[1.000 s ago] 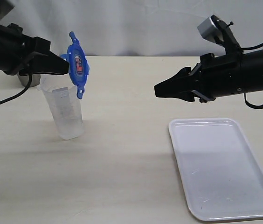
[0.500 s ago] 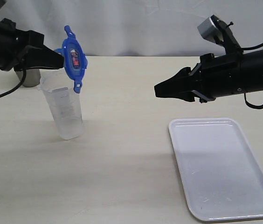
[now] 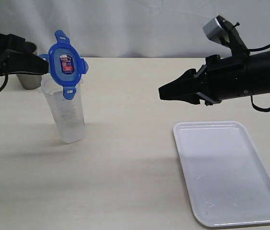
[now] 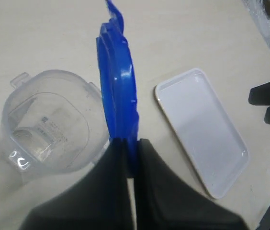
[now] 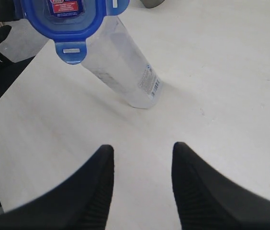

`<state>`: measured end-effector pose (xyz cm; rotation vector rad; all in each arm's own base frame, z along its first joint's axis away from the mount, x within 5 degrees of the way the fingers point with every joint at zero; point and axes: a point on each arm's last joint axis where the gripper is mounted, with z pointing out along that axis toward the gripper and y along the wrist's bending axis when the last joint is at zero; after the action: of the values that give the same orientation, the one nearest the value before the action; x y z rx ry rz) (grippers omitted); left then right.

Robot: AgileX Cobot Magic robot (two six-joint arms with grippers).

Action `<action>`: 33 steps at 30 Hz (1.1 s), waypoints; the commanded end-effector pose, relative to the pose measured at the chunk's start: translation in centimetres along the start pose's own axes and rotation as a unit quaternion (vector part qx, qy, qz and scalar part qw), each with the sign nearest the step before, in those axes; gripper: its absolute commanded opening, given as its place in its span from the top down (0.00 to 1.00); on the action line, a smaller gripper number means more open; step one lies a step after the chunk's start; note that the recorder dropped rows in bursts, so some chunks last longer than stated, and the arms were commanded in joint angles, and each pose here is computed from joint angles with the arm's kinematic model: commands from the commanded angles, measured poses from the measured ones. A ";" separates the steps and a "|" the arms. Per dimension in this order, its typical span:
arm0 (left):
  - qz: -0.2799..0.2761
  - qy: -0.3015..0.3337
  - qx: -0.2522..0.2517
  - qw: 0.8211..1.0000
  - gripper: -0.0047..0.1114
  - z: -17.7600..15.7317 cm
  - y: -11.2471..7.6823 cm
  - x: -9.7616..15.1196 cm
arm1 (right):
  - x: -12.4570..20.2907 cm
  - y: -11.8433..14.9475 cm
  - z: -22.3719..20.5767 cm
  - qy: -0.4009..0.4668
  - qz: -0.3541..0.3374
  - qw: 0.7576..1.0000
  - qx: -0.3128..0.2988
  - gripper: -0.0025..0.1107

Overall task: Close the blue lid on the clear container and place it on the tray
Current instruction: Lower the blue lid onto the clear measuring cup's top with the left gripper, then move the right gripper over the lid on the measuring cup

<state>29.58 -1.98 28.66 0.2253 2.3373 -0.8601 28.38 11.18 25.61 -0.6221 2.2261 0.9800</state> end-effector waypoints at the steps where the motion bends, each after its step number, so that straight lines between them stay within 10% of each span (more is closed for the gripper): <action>1: -0.003 0.000 -0.014 1.000 0.96 0.1 0.3 0.3 | 0.0 0.2 -0.1 -0.001 0.003 1.000 0.000 0.63; 28: 0.001 0.005 -0.066 0.998 0.96 0.0 1.3 0.4 | 0.0 0.2 -0.1 -0.001 0.005 1.000 -0.003 0.63; 33: 0.006 0.014 -0.066 0.998 0.96 0.0 1.3 0.5 | -1.2 2.2 -0.5 -0.067 -0.028 0.991 -0.108 0.63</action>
<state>29.76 -1.03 27.73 0.1938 2.3965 -0.6980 28.17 11.75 26.40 -0.6459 2.1329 1.0860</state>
